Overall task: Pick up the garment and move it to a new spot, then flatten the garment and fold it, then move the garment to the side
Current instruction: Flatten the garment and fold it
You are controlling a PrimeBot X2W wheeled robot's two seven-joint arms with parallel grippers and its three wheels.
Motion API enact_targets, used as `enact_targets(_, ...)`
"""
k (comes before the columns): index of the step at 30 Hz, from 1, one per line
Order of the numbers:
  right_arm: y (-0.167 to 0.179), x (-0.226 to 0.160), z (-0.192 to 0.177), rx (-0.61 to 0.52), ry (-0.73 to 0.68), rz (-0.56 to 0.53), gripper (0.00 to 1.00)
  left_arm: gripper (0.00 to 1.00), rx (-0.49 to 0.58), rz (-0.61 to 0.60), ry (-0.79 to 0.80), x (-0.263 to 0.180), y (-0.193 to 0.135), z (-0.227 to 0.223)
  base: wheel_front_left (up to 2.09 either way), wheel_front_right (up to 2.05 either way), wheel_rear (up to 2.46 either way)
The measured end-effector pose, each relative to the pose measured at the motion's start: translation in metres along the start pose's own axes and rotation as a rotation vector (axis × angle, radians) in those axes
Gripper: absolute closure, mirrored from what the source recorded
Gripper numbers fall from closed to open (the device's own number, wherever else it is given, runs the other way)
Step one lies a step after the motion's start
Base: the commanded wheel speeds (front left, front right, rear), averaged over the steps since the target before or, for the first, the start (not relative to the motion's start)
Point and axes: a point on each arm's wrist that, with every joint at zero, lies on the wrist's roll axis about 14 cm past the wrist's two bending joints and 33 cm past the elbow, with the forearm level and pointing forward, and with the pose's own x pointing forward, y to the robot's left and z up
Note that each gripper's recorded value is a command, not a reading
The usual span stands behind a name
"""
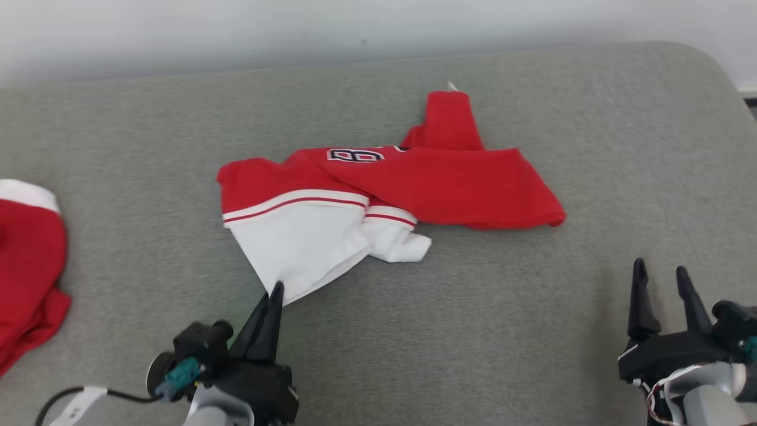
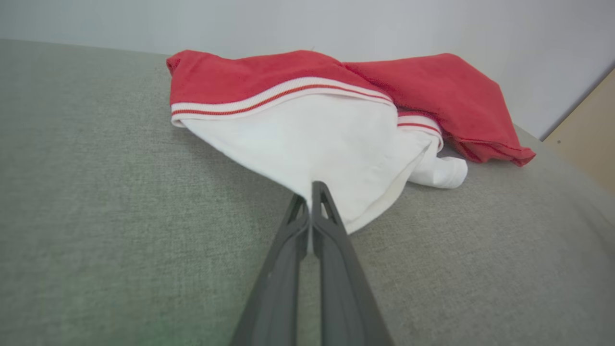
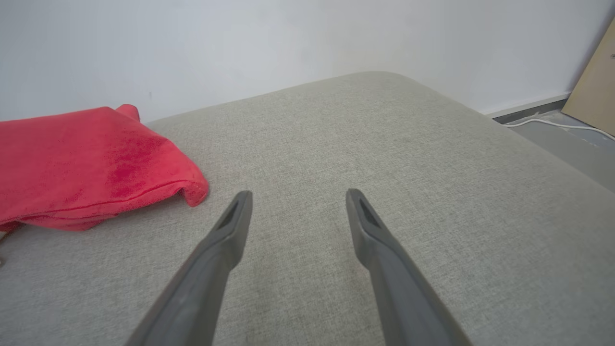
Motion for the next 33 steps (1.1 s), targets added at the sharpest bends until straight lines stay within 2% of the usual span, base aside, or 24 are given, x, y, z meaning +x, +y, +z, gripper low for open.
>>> enact_targets(10,0.054,0.013,-0.003,0.031,0.002,0.132,0.0,1.0,0.059,0.227,0.016,-0.062,0.062,0.0,0.0,0.0,0.0)
enact_targets(19,0.071,0.013,0.001,0.03,-0.005,0.184,0.0,1.0,0.074,0.439,0.031,-0.11,0.107,-0.002,0.0,0.0,0.0)
enact_targets(24,0.078,0.015,-0.002,0.039,0.006,0.202,0.0,1.0,0.072,0.449,0.039,-0.115,0.111,-0.004,0.0,0.0,0.0)
enact_targets(25,0.08,0.015,-0.003,0.039,0.008,0.205,0.0,0.87,0.062,0.448,0.05,-0.117,0.111,-0.007,0.0,0.0,0.0)
enact_targets(26,0.081,0.015,-0.003,0.039,0.009,0.208,0.0,0.3,0.056,0.449,0.058,-0.118,0.111,-0.01,0.0,0.0,0.0)
enact_targets(27,0.082,0.015,-0.004,0.04,0.01,0.21,0.0,0.0,0.055,0.448,0.059,-0.118,0.111,-0.01,0.0,0.0,0.0)
enact_targets(33,0.088,0.015,-0.005,0.044,0.018,0.224,0.0,0.0,0.065,0.43,0.04,-0.118,0.105,-0.004,0.0,0.0,0.0)
